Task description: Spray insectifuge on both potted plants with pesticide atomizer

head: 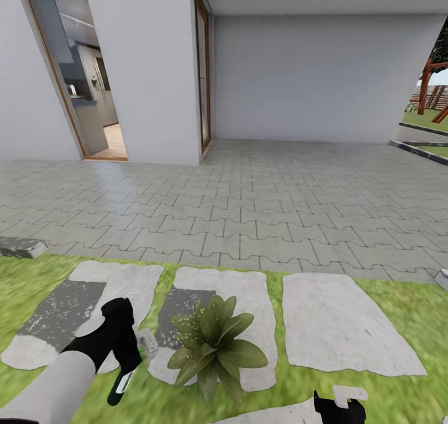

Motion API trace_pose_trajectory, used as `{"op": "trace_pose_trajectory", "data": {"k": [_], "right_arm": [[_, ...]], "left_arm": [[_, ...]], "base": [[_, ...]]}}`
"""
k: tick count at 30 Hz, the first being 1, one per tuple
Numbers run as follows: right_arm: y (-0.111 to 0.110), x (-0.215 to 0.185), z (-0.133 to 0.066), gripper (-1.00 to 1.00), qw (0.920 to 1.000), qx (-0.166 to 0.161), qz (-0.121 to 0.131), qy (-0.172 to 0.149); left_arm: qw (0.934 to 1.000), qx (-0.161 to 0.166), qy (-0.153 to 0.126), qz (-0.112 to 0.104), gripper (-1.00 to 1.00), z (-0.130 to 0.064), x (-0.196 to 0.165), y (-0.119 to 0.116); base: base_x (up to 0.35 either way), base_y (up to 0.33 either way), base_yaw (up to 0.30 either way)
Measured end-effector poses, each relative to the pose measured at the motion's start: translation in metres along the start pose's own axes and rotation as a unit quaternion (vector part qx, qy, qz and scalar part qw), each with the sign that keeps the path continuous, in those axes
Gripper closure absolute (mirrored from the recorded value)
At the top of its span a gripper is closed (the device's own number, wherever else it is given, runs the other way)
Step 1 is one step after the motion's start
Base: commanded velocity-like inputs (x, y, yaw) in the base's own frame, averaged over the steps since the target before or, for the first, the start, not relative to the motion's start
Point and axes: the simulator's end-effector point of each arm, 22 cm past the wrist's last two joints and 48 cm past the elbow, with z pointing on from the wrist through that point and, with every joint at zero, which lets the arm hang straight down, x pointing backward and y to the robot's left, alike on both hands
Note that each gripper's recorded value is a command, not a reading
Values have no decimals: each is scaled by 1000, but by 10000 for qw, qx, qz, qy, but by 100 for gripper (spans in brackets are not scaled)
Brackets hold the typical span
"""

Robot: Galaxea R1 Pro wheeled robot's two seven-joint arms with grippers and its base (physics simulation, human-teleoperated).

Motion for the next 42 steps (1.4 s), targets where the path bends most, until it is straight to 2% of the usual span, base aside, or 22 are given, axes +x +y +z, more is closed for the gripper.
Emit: {"op": "trace_pose_trajectory", "data": {"k": [4,7,11,17,28,34,42], "right_arm": [[0,0,0,-100,10000,1,1,-1],[0,0,0,-100,10000,2,2,-2],[0,0,0,-100,10000,1,1,-3],[0,0,0,-100,10000,2,1,-2],[0,0,0,-100,10000,3,1,-2],[1,0,0,-100,10000,-7,3,4],[1,1,0,-100,10000,-8,3,8]], "left_arm": [[10000,-14,-86,8,100,-5,-8,0],[9995,64,-225,207,100,-7,-38,-21],[9991,48,-310,279,100,-13,-51,-24],[9991,50,-339,245,100,-15,-52,-22],[9991,31,-333,251,100,-16,-53,-21],[9991,31,-337,257,100,-16,-53,-22],[9991,14,-330,249,100,-16,-52,-20]], "base": [[0,0,5],[0,0,182],[0,0,244],[-27,-58,53],[-23,-259,18],[-18,-274,247],[-222,-205,277]]}}
